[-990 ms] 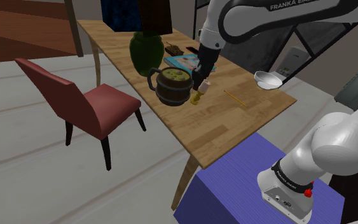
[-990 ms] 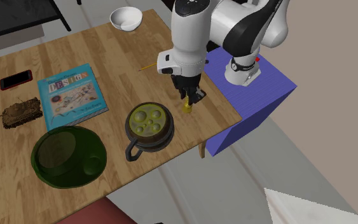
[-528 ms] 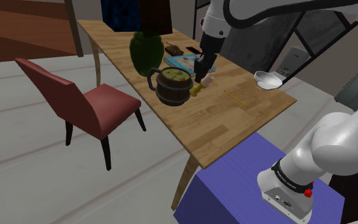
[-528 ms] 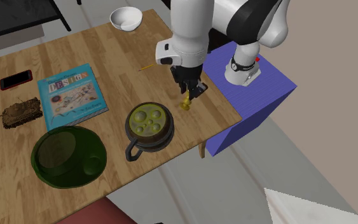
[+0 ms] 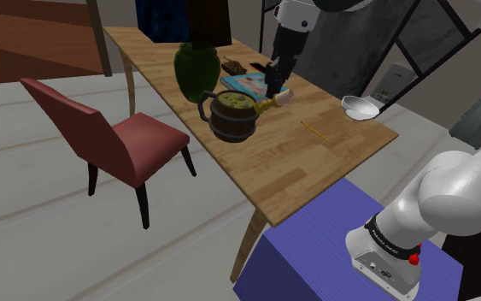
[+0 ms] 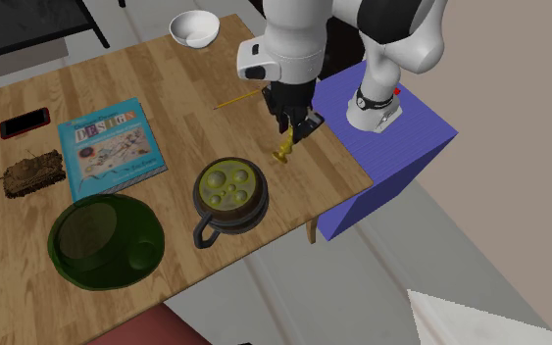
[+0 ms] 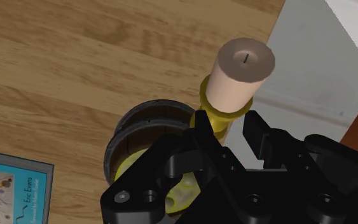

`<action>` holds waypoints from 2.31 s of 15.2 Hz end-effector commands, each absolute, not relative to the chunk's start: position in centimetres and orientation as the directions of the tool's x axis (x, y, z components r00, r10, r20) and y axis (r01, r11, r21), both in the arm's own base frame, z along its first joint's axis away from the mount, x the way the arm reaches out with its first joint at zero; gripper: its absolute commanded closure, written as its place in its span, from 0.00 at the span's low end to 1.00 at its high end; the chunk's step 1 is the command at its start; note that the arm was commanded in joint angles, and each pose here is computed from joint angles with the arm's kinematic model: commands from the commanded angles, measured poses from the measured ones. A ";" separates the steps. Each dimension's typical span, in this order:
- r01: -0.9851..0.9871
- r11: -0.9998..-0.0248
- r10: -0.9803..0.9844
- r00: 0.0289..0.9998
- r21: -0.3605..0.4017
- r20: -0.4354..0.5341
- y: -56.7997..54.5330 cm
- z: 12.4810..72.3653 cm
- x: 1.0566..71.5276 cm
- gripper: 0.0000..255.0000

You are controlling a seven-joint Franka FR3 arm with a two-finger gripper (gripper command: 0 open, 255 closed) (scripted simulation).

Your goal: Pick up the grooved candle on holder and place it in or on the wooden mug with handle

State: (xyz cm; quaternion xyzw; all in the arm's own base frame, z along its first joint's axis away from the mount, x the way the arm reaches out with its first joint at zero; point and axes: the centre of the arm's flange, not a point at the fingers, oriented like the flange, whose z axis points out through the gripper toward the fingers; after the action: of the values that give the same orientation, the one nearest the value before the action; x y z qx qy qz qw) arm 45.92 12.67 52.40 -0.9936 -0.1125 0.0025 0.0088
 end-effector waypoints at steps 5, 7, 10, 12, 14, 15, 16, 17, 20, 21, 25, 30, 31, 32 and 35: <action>0.224 -0.975 0.224 0.975 -0.018 -0.003 12.7 55.7 45.9 1.00; 0.224 -0.975 0.224 0.975 -0.018 -0.003 12.7 56.7 45.9 1.00; 0.224 -0.975 0.224 0.975 -0.018 -0.003 12.6 57.5 47.2 1.00; 0.224 -0.975 0.224 0.975 -0.018 -0.003 12.6 57.8 49.8 1.00; 0.224 -0.975 0.224 0.975 -0.018 -0.003 12.5 58.2 52.4 1.00; 0.224 -0.975 0.224 0.975 -0.018 -0.003 12.5 58.4 53.8 1.00; 0.224 -0.975 0.224 0.975 -0.018 -0.003 12.4 58.5 55.1 1.00; 0.224 -0.975 0.224 0.975 -0.018 -0.003 12.4 58.7 56.4 1.00; 0.224 -0.975 0.224 0.975 -0.018 -0.003 12.3 59.2 60.3 1.00; 0.223 -0.975 0.224 0.975 -0.018 -0.003 12.3 59.4 61.6 1.00; 0.224 -0.975 0.224 0.975 -0.018 -0.003 12.2 59.4 65.6 1.00; 0.224 -0.975 0.224 0.975 -0.018 -0.003 12.2 56.7 65.6 1.00; 0.224 -0.975 0.224 0.975 -0.018 -0.003 12.2 56.2 65.6 1.00; 0.224 -0.975 0.224 0.975 -0.018 -0.003 12.2 55.7 65.6 1.00; 0.224 -0.975 0.224 0.975 -0.018 -0.003 12.2 54.1 65.6 1.00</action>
State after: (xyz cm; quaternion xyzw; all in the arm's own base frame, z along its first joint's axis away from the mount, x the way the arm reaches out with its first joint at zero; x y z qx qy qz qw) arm 65.63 12.19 54.70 -0.9936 -0.1125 0.0029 0.0088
